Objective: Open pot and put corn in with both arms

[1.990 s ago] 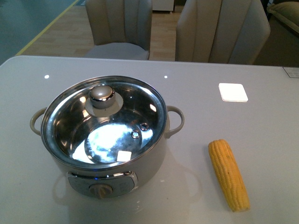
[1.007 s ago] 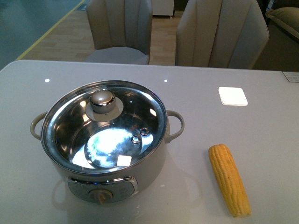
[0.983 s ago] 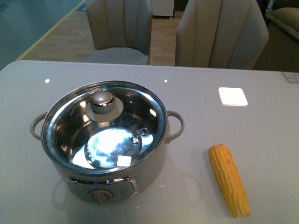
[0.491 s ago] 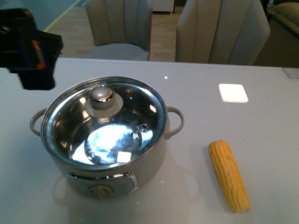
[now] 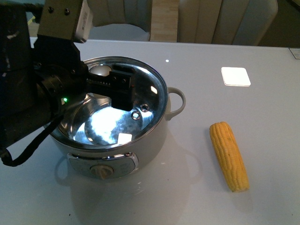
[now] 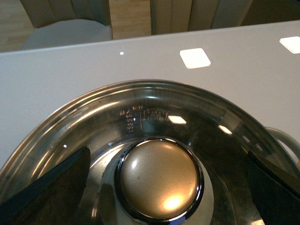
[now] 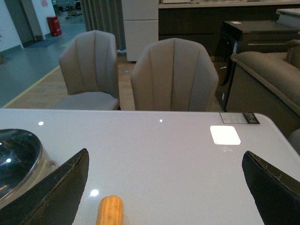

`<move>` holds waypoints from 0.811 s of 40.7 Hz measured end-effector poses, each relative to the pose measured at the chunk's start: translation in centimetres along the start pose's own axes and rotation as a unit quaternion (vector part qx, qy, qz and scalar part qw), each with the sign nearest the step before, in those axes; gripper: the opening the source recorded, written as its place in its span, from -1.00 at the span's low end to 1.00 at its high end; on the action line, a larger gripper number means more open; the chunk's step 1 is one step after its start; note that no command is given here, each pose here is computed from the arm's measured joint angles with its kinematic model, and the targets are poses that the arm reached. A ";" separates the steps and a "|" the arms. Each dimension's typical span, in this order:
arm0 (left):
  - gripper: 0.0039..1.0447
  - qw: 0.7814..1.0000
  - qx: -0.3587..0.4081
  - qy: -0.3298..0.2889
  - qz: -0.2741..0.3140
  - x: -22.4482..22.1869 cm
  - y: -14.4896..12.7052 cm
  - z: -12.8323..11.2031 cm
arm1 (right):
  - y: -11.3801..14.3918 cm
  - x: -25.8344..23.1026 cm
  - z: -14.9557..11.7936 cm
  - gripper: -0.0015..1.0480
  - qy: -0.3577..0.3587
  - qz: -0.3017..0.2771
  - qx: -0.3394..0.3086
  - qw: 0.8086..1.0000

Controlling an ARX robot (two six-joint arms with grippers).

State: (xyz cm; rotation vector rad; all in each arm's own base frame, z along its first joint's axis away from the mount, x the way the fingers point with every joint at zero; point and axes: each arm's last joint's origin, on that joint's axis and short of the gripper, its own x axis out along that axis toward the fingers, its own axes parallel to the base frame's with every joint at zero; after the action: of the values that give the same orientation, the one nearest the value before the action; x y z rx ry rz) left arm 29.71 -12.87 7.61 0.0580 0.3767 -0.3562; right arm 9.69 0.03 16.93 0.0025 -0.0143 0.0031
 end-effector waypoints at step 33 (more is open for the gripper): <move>0.87 0.999 -0.010 0.026 0.016 3.0 -0.1 -0.6 | 0.0 0.0 0.0 0.83 0.000 0.000 0.000 1.000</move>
State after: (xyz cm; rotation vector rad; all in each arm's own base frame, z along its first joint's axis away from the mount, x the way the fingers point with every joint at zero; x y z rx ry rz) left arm 32.10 -13.87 5.96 0.0536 0.4294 -0.3189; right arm 9.69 0.03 16.93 0.0025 -0.0143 0.0031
